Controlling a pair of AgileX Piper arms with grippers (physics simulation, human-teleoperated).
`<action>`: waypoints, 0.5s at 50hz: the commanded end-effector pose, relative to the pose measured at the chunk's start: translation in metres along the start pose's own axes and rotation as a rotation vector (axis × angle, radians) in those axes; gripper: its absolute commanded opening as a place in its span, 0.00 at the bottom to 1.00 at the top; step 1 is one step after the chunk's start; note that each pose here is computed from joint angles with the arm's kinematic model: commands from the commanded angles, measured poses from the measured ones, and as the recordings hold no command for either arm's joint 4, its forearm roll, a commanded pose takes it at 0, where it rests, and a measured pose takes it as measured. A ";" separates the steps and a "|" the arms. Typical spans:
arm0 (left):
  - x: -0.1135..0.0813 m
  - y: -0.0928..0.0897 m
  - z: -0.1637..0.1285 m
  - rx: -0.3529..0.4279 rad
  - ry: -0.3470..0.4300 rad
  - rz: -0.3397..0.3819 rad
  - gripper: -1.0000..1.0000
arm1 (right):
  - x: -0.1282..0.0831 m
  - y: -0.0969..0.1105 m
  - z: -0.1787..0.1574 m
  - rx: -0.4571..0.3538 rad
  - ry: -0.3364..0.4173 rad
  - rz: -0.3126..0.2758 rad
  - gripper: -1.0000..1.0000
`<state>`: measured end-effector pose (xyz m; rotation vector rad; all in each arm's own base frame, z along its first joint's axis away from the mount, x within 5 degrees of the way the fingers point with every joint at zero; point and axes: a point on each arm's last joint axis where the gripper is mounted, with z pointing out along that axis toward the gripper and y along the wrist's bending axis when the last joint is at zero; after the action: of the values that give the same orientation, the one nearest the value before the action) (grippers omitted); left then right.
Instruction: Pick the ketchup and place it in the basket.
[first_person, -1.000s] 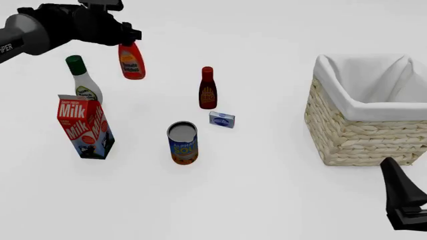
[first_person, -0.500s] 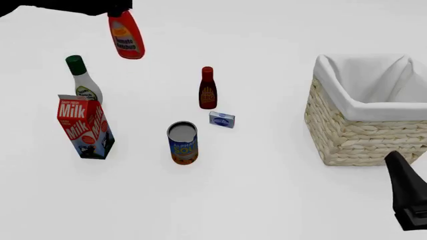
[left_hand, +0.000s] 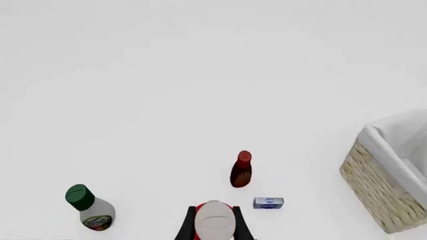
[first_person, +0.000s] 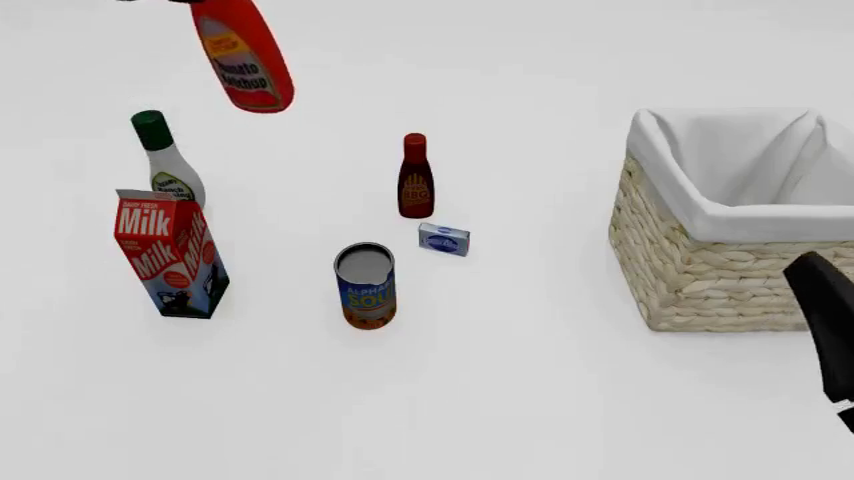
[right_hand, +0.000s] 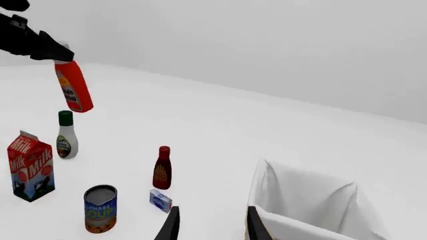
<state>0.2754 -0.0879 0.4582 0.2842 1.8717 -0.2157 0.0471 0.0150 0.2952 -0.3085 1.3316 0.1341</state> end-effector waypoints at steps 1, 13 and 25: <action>-0.005 -0.010 -0.038 0.038 -0.032 -0.005 0.00 | -0.034 0.003 0.012 -0.137 -0.034 0.001 1.00; -0.009 -0.021 -0.060 0.087 -0.047 0.000 0.00 | -0.057 0.015 0.031 -0.322 -0.017 0.059 1.00; -0.010 -0.038 -0.065 0.157 -0.032 0.015 0.00 | -0.067 0.025 0.047 -0.400 0.024 0.118 1.00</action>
<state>0.2207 -0.0973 0.4812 0.3424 1.8377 -0.3194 0.0612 0.0442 0.3543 -0.5228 1.3210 0.4122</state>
